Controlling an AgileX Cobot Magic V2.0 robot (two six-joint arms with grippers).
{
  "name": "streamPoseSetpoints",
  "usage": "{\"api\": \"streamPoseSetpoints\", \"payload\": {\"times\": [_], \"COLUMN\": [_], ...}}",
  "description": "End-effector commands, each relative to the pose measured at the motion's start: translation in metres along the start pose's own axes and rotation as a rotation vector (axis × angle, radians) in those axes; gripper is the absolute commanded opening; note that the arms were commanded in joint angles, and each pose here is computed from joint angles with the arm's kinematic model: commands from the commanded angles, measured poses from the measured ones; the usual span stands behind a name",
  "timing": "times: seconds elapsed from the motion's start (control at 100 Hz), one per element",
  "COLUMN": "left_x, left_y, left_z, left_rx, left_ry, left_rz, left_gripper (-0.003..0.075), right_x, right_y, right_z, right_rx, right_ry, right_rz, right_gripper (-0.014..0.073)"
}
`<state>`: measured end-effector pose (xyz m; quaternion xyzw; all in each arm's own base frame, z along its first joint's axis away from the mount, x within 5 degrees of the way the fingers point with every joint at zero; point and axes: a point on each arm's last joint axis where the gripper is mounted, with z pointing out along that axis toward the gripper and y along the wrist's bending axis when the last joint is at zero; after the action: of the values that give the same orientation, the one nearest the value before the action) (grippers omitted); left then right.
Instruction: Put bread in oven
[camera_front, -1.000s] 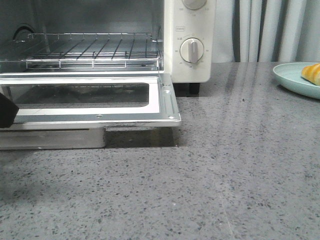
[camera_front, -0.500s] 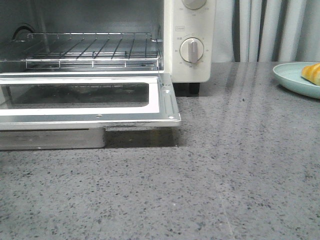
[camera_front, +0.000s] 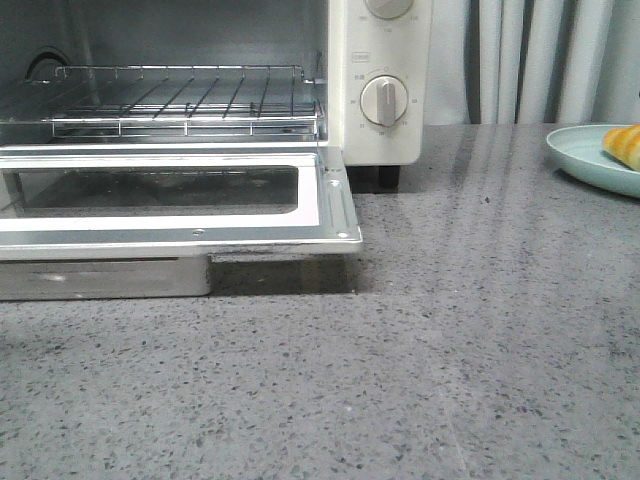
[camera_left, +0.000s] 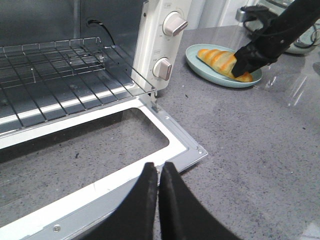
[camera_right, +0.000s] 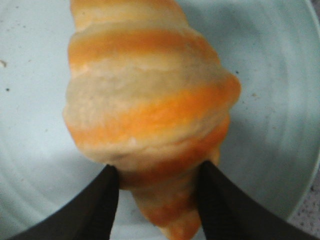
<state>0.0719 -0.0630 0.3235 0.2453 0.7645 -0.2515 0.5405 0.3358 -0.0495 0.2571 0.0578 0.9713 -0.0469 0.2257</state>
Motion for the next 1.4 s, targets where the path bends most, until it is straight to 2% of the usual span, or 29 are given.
{"api": "streamPoseSetpoints", "payload": {"times": [0.0, 0.07, 0.16, 0.25, 0.3, 0.41, 0.45, 0.48, 0.59, 0.69, 0.7, 0.77, 0.88, 1.03, 1.2, 1.39], "left_x": [-0.014, -0.014, -0.014, -0.014, -0.014, -0.015, -0.016, -0.016, -0.021, -0.025, -0.025, -0.027, -0.027, -0.026, -0.025, -0.025], "left_y": [-0.001, -0.001, -0.001, -0.001, -0.001, -0.001, 0.0, 0.0, 0.003, 0.005, 0.006, 0.007, 0.007, 0.006, 0.005, 0.002], "left_z": [-0.004, -0.004, -0.004, -0.004, -0.004, -0.005, -0.005, -0.005, -0.005, -0.006, -0.007, -0.007, -0.007, -0.007, -0.009, -0.019], "left_rx": [-0.005, -0.005, -0.006, -0.006, -0.006, -0.008, -0.013, -0.017, -0.044, -0.073, -0.076, -0.088, -0.09, -0.082, -0.075, -0.072], "left_ry": [-0.083, -0.083, -0.085, -0.085, -0.086, -0.092, -0.102, -0.11, -0.159, -0.206, -0.212, -0.23, -0.234, -0.218, -0.217, -0.255], "left_rz": [-0.031, -0.031, -0.031, -0.031, -0.03, -0.03, -0.03, -0.03, -0.027, -0.019, -0.019, -0.015, -0.015, -0.014, -0.011, 0.0], "left_gripper": [-0.0022, -0.0022, -0.0022, -0.0022, -0.0022, -0.0022, -0.0021, -0.0022, -0.0021, -0.0021, -0.0021, -0.0021, -0.0021, -0.0021, -0.0021, -0.0021], "right_x": [-0.009, -0.005, -0.004, -0.009, -0.015, -0.027, -0.03, -0.03, -0.024, -0.012, -0.008, 0.003, 0.028, 0.052, 0.061, 0.047], "right_y": [-0.004, -0.004, -0.003, -0.003, -0.003, 0.006, 0.016, 0.021, 0.064, 0.107, 0.118, 0.151, 0.213, 0.28, 0.315, 0.326], "right_z": [-0.001, 0.008, 0.01, -0.006, -0.027, -0.105, -0.145, -0.162, -0.246, -0.286, -0.291, -0.304, -0.3, -0.265, -0.223, -0.191], "right_rx": [0.017, 0.012, 0.011, 0.001, -0.009, -0.039, -0.07, -0.088, -0.25, -0.414, -0.453, -0.567, -0.708, -0.747, -0.734, -0.672], "right_ry": [-0.044, 0.007, 0.03, -0.043, -0.142, -0.439, -0.572, -0.625, -0.898, -1.017, -1.023, -1.031, -0.969, -0.817, -0.655, -0.647], "right_rz": [-0.016, -0.013, -0.012, 0.001, 0.013, 0.0, -0.021, -0.033, -0.145, -0.293, -0.327, -0.422, -0.593, -0.764, -0.786, -0.786], "right_gripper": [0.0295, 0.0175, -0.0077, -0.0068, -0.0068, -0.0068, -0.0068, -0.0069, -0.0069, -0.0068, -0.0068, -0.0068, -0.0068, -0.0068, -0.0068, -0.0068]}}
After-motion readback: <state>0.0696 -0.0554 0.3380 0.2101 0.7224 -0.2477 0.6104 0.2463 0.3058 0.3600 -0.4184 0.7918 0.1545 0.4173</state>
